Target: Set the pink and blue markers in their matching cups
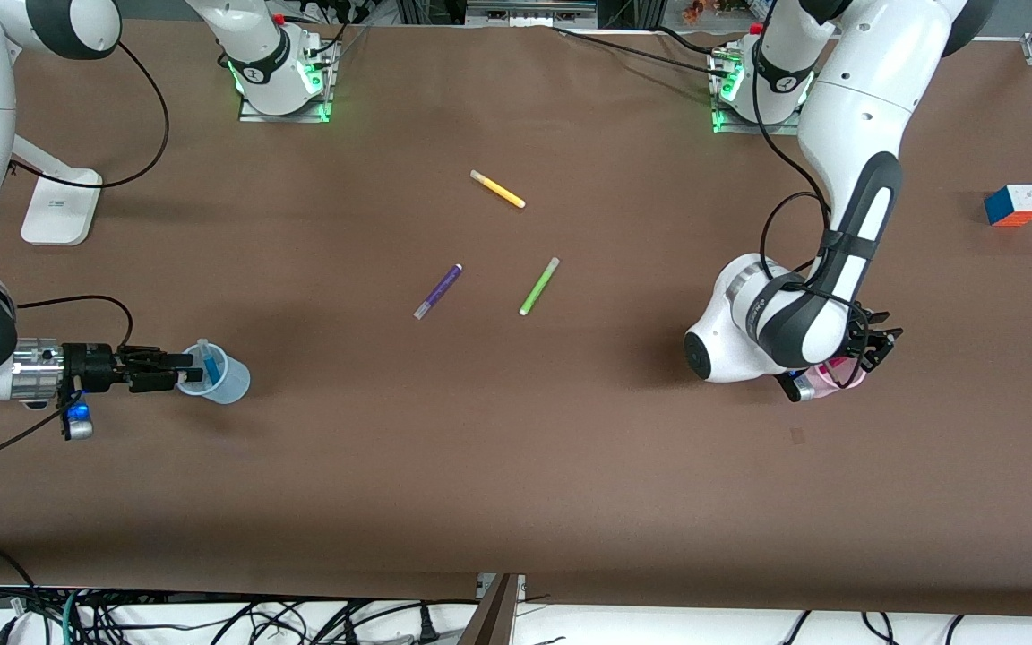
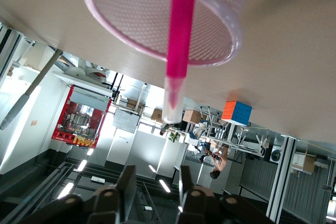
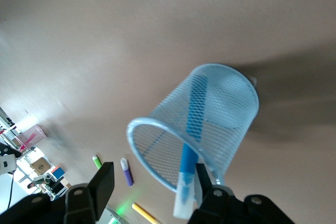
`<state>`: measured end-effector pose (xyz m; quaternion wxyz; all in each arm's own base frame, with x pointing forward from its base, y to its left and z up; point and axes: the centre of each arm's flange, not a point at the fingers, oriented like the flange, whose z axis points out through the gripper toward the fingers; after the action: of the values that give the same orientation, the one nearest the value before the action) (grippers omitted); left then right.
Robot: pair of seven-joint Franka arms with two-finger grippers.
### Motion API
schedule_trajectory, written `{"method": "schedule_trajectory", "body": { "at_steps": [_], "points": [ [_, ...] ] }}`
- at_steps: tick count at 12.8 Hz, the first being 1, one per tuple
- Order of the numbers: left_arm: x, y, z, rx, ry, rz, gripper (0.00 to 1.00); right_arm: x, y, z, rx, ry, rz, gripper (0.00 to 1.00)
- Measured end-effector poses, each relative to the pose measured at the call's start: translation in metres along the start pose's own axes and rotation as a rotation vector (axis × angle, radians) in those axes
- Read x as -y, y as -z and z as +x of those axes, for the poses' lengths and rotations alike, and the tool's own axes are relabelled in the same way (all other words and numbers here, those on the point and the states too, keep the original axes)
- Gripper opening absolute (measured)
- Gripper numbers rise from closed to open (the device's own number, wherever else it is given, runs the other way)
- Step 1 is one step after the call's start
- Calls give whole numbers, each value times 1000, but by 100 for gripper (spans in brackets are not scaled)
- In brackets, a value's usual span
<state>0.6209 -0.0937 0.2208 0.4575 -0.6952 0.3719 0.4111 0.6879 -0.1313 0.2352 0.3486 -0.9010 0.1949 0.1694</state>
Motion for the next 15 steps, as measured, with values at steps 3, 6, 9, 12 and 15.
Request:
{"method": "schedule_trajectory", "body": {
  "at_steps": [3, 6, 9, 12, 15],
  "points": [
    [1, 0, -1, -1, 73, -1, 79, 43, 54, -22, -62, 99, -144, 70],
    [11, 10, -24, -49, 118, -70, 100, 102, 112, -90, -48, 185, -316, 70],
    [34, 18, -77, -181, 216, -289, 100, 161, 153, -175, -36, 232, -504, 70],
    [65, -5, -125, -385, 348, -625, 100, 211, 169, -244, -75, 258, -656, 70],
    [78, 1, -162, -494, 463, -804, 100, 222, 165, -262, -91, 233, -692, 70]
  ]
}}
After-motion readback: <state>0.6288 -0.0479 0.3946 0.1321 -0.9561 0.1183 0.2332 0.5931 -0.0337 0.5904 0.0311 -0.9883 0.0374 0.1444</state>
